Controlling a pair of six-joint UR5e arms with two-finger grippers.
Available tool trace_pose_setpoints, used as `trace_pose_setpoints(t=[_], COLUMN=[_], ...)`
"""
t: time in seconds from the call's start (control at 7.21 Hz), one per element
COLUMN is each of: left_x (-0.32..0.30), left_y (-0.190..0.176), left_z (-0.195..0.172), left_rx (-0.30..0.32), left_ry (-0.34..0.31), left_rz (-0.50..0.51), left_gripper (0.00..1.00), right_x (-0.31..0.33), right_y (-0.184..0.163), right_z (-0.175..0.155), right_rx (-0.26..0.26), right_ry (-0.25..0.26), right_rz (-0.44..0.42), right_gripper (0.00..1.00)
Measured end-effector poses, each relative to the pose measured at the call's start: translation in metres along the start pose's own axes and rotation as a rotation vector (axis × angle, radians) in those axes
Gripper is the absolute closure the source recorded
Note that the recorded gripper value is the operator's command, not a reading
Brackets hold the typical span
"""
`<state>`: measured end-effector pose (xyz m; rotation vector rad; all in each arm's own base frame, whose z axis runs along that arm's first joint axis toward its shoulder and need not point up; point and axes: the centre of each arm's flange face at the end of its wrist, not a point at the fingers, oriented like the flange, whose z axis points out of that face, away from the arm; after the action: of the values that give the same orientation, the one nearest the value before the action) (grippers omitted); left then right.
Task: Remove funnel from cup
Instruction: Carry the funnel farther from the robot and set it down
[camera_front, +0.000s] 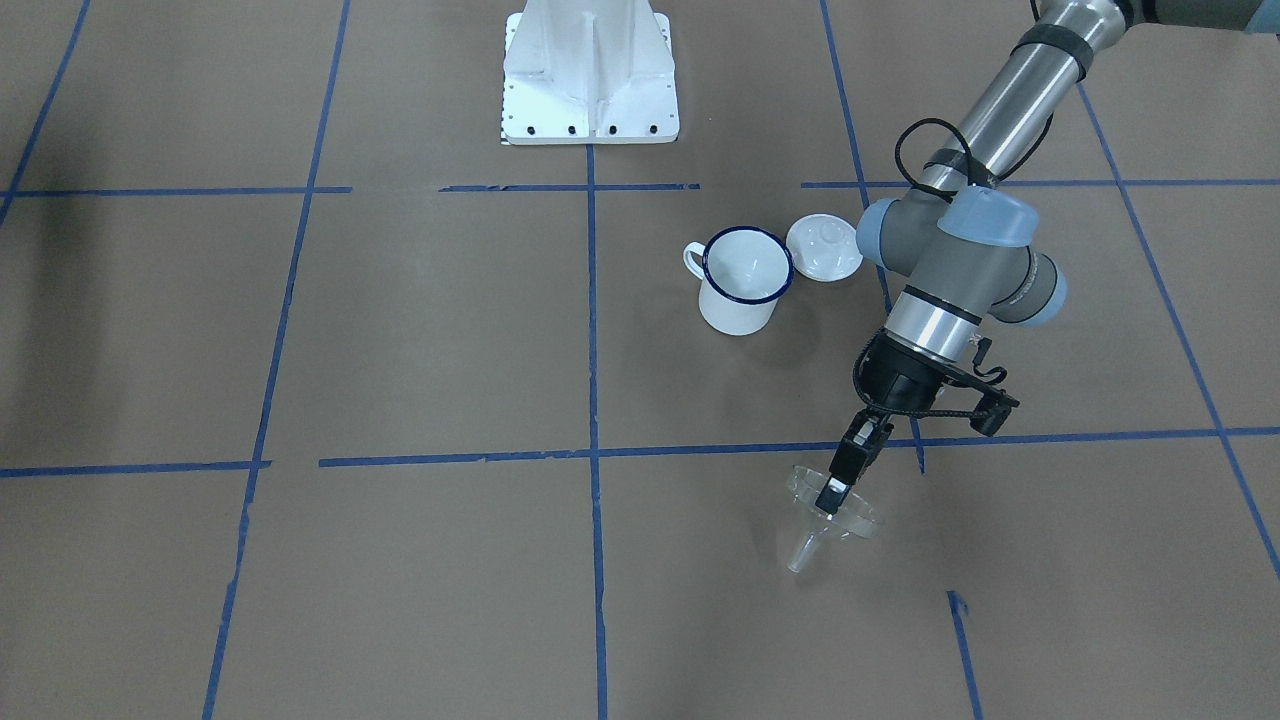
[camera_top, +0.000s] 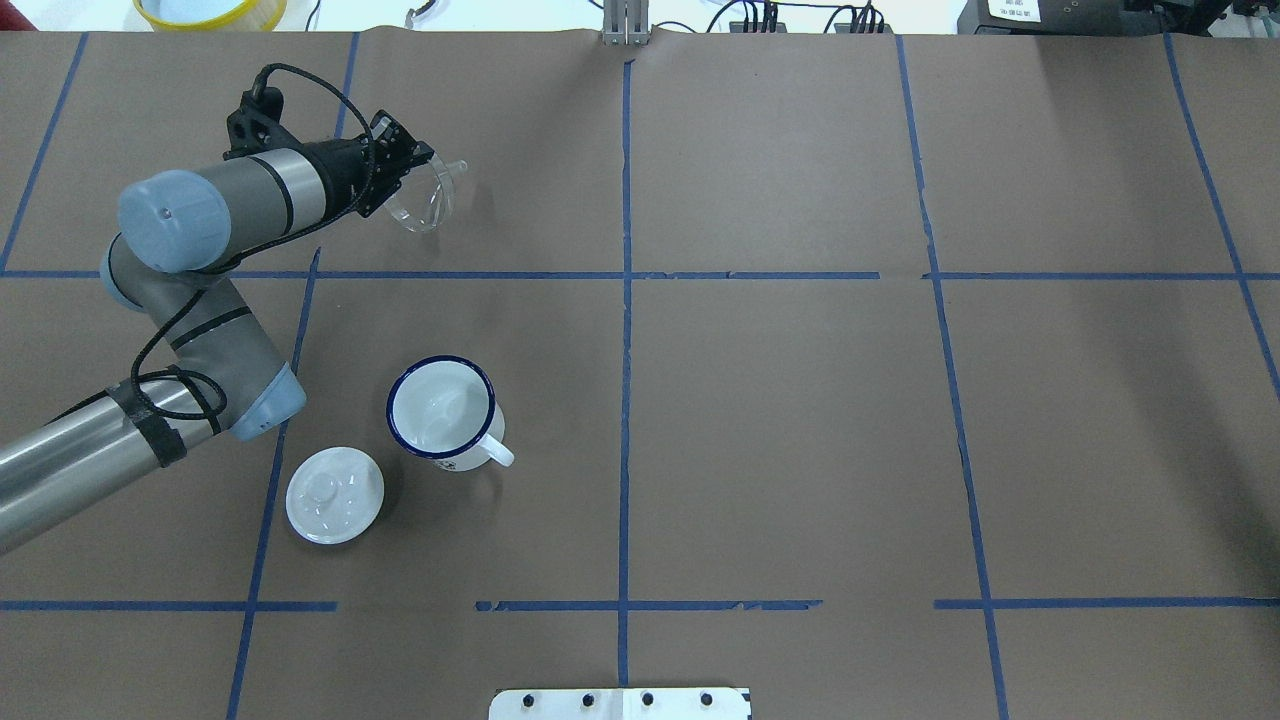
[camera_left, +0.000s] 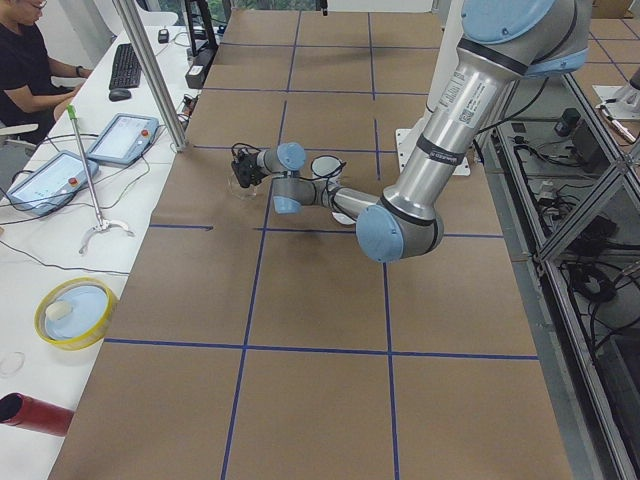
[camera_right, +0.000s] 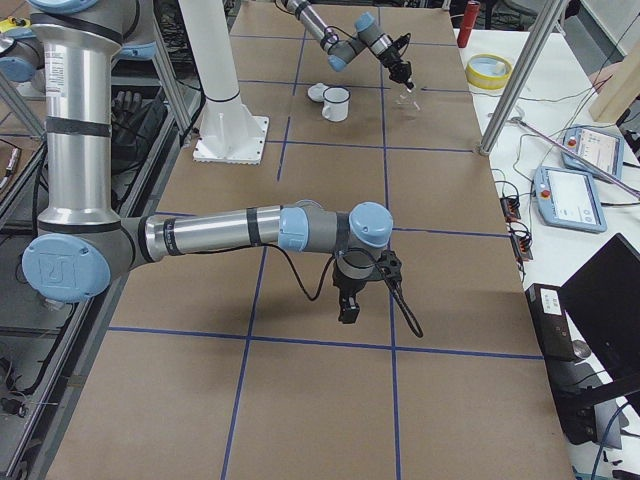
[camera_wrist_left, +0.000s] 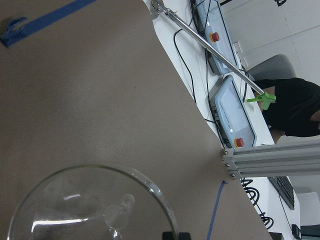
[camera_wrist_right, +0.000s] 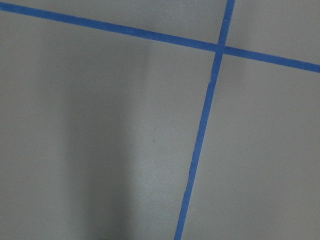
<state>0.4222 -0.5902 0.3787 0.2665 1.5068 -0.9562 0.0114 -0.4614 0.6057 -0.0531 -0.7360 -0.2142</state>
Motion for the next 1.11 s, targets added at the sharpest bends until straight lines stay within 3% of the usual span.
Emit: trace_pose_setpoints(t=[0.14,0.28,0.55,0.69,0.97,1.11], left_x=[-0.002,-0.003,0.005,0.014,0.032,0.035], left_y=[0.001,0.002,0.007,0.015,0.034,0.041], left_z=[0.001,0.001,-0.003,-0.014,-0.061,-0.093], left_rx=[-0.002,-0.004,-0.014,-0.038,-0.076,-0.059], left_ry=[-0.004,-0.005,-0.008,-0.056,-0.279,-0.397], left_rz=[0.000,0.001,0.003,0.004,-0.009,-0.017], left_gripper=[0.18,0.12,0.11,0.12,0.13,0.13], right_x=[0.000,0.000,0.000,0.000,0.000,0.000], right_y=[0.000,0.000,0.000,0.000,0.000,0.000], right_z=[0.000,0.000,0.000,0.000,0.000,0.000], right_rx=[0.000,0.000,0.000,0.000,0.000,0.000], right_ry=[0.000,0.000,0.000,0.000,0.000,0.000], right_rz=[0.000,0.001,0.000,0.000,0.001,0.000], right_gripper=[0.00,0.00,0.00,0.00,0.00,0.00])
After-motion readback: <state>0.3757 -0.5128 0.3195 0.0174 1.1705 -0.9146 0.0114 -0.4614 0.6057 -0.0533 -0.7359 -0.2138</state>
